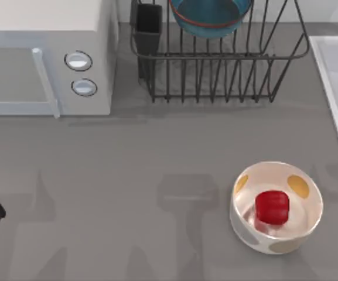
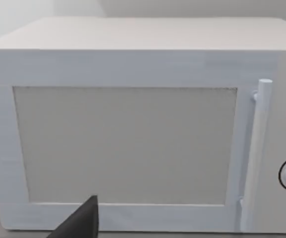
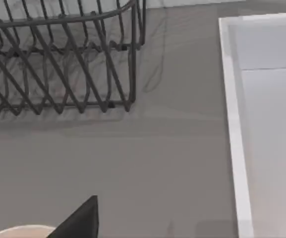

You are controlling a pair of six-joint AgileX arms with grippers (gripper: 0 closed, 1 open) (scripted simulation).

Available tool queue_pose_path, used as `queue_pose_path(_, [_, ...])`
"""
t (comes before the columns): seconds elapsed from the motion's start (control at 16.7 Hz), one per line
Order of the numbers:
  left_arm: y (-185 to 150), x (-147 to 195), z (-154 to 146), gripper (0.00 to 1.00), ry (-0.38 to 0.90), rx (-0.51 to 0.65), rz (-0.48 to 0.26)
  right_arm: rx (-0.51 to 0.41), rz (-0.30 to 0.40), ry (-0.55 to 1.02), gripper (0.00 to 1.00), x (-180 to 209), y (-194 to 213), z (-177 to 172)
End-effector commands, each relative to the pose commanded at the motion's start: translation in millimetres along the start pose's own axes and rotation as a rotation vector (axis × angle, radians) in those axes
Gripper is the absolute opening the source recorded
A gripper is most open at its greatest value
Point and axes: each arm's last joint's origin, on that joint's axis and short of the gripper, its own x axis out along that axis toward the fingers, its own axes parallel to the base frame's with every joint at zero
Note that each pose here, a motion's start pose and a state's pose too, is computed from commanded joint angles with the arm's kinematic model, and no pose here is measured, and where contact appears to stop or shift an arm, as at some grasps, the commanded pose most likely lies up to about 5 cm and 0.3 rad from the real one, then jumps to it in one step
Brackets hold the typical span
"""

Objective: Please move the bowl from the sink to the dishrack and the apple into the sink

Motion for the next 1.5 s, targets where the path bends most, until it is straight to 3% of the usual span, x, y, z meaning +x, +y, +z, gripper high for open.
queue_pose_path(0.3, [0, 0, 0, 1.0, 0.0, 0.0, 0.0, 0.059, 0.007, 0.506, 1.0, 55, 36, 35])
queue_pose_path(0.72, [0, 0, 0, 1.0, 0.0, 0.0, 0.0, 0.042, -0.105, 1.005, 1.0, 138, 101, 40])
queue_pose_path(1.02, [0, 0, 0, 1.0, 0.0, 0.0, 0.0, 0.009, -0.179, 1.153, 1.0, 170, 130, 28])
queue_pose_path(1.5, [0, 0, 0, 1.0, 0.0, 0.0, 0.0, 0.008, -0.187, 1.164, 1.0, 175, 131, 22])
